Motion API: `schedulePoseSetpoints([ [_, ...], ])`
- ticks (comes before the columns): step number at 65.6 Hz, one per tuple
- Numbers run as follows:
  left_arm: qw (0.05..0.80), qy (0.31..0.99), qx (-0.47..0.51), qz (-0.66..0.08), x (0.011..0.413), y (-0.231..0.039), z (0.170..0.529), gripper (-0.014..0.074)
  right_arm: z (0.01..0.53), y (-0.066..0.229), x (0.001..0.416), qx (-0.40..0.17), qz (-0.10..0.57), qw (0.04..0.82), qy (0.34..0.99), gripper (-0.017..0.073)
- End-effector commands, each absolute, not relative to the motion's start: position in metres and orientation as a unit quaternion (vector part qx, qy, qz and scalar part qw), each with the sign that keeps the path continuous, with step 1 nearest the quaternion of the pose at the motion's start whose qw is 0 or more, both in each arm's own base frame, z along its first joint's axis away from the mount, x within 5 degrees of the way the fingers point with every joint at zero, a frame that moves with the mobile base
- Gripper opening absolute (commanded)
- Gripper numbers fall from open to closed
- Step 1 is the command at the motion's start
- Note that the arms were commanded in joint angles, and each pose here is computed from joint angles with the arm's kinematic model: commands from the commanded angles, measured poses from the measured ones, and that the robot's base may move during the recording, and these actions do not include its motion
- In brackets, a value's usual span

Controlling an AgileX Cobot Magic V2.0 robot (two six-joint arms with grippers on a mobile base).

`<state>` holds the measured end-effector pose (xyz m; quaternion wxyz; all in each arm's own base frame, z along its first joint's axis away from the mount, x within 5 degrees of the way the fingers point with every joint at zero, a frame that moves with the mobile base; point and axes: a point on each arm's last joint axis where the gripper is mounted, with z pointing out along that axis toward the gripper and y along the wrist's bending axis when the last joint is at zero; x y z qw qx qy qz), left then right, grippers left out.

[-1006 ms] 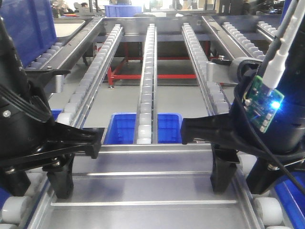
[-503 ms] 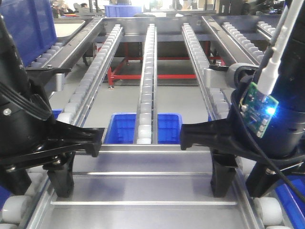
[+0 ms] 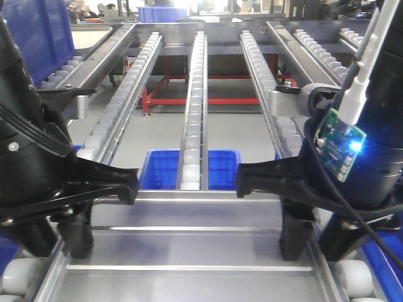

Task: Grab silver tray and stack on right shelf
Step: 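Close both grippers on the silver tray's side rims, then lift the silver tray with both grippers and pull it toward the robot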

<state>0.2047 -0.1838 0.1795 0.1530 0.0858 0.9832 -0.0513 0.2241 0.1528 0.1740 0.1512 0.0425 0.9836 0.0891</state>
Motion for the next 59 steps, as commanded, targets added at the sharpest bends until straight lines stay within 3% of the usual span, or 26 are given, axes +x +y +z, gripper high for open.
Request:
schedulePoseSetpoints([
  [1,0.177,0.978,0.089,-0.066,0.206,-0.187,0.194,-0.0086,0.183,0.153,0.226,0.037,0.09,0.162,0.982,0.0094],
  [4,0.177,0.978,0.089,-0.066,0.206,-0.187,0.194,-0.0102,0.183,0.153,0.226,0.037,0.09,0.161,0.982,0.0045],
  [29,0.176,0.979,0.083,-0.068,0.208,-0.188,0.2,-0.0092,0.194,0.155,0.23,0.038,0.094,0.168,0.981,0.0053],
  [59,0.199,0.976,0.059,-0.067,0.21,-0.185,0.276,-0.0092,0.267,0.15,0.226,0.065,0.116,0.201,0.971,0.0053],
])
